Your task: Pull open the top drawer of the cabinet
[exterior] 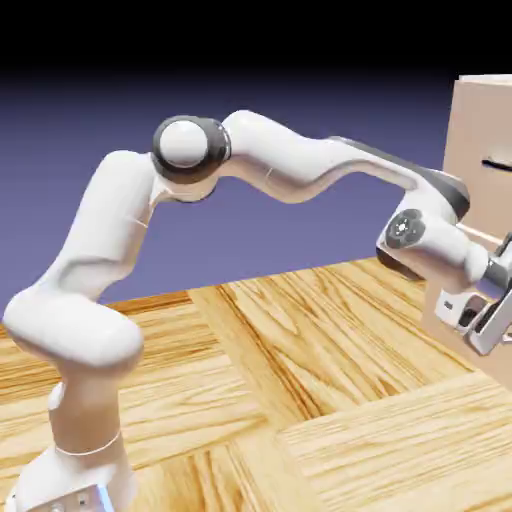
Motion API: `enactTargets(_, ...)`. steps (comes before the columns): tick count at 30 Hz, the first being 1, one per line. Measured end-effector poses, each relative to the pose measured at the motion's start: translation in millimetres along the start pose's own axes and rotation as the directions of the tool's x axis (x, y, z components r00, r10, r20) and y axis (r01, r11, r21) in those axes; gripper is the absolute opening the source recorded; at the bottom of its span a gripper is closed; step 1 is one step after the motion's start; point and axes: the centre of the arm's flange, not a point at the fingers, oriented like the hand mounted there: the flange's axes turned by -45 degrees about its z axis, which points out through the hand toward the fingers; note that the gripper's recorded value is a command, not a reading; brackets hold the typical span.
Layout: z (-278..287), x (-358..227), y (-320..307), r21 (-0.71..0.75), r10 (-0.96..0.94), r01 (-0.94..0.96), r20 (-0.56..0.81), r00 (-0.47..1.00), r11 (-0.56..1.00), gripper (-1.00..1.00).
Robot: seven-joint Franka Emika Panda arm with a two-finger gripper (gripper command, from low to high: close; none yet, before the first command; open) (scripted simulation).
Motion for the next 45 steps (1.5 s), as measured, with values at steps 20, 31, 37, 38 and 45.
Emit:
enactTargets(20,-19.9,-244.8,-129.5,0.496,-0.034,-0.102,0.258,0.965,0.862,0.00)
enactTargets(31,17.9,-255.5,-150.5,0.495,-0.034,-0.103,0.259,0.965,0.863,-1.00)
enactTargets(37,0.6,-250.5,-140.2,0.495,-0.033,-0.103,0.259,0.965,0.863,-1.00)
enactTargets(38,-3.4,-249.4,-137.8,0.495,-0.033,-0.103,0.259,0.965,0.863,-1.00)
enactTargets(45,-36.0,-239.9,-117.8,0.495,-0.034,-0.103,0.259,0.965,0.863,-1.00)
